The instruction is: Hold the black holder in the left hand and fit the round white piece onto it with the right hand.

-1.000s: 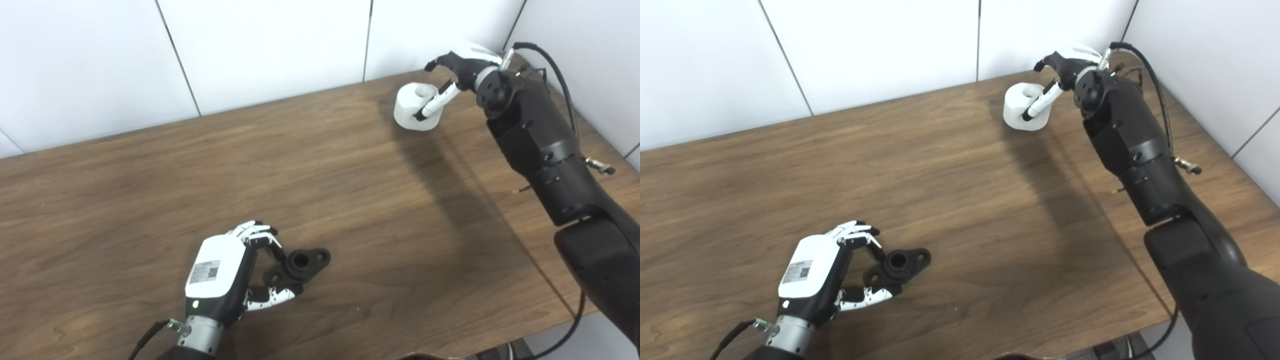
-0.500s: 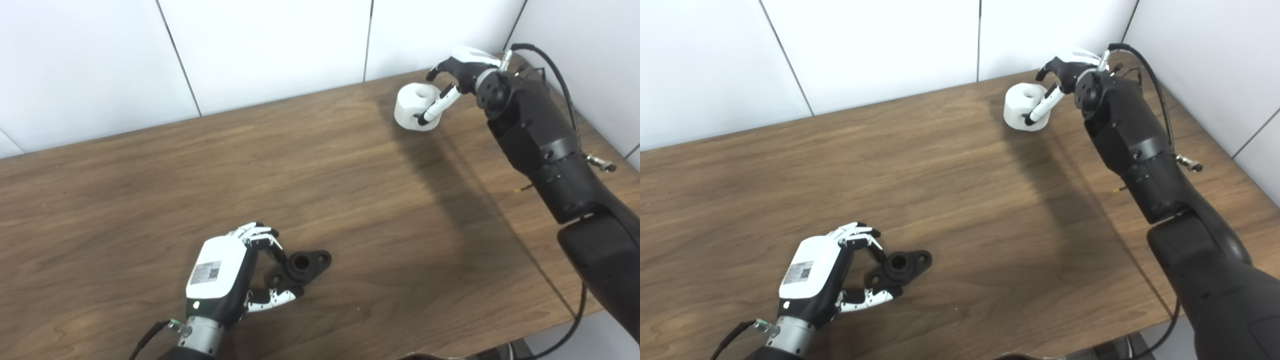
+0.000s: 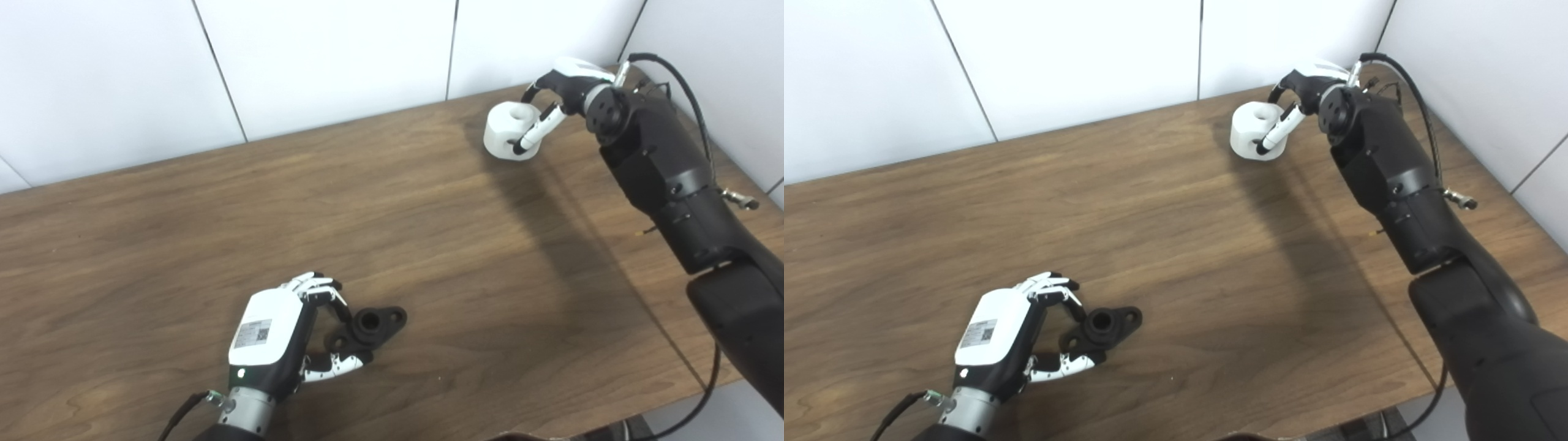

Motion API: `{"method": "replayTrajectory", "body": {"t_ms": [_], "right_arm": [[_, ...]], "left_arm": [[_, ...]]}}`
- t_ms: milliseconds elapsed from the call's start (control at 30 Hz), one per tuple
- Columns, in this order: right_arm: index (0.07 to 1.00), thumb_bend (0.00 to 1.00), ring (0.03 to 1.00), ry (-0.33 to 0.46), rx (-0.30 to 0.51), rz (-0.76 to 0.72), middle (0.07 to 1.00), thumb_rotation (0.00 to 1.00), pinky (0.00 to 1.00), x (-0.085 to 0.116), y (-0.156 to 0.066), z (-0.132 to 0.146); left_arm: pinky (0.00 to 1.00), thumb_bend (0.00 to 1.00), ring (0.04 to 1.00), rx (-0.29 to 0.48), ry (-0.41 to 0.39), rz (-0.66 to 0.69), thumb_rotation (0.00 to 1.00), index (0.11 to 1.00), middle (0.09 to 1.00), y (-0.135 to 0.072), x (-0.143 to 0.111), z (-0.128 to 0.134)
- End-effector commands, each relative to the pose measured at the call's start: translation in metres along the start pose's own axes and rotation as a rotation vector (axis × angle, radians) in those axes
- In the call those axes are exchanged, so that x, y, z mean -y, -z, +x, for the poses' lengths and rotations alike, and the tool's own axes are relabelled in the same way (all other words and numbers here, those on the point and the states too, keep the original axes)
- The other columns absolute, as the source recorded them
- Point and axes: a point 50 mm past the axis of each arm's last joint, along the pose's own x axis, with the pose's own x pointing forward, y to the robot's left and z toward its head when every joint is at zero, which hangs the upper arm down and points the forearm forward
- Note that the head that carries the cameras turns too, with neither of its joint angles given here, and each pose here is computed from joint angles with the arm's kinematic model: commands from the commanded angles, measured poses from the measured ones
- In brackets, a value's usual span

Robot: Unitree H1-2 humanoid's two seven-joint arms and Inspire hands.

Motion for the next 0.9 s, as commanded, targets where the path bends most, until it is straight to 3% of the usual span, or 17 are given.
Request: {"method": "replayTrajectory", "body": {"t_ms": [0,200,333,867], "right_arm": [[0.766,0.95,1.000,0.096,0.017,-0.005,0.925,0.29,0.96,0.031,-0.003,-0.006],[0.767,0.94,0.998,0.097,0.014,-0.007,0.915,0.27,0.99,0.029,-0.002,-0.005],[0.758,0.93,0.981,0.104,0.012,-0.009,0.899,0.25,0.93,0.028,-0.001,-0.006],[0.697,0.92,0.946,0.161,0.052,0.004,0.864,0.17,0.94,0.021,0.006,-0.007]], "left_arm": [[0.77,0.52,0.846,-0.079,0.107,-0.005,0.05,0.486,0.762,0.012,0.015,-0.010],[0.77,0.52,0.847,-0.081,0.109,-0.002,0.05,0.486,0.764,0.013,0.016,-0.010],[0.78,0.52,0.847,-0.075,0.112,0.007,0.04,0.486,0.763,0.011,0.017,-0.009],[0.78,0.52,0.840,-0.076,0.111,0.006,0.05,0.486,0.758,0.014,0.021,-0.011]]}}
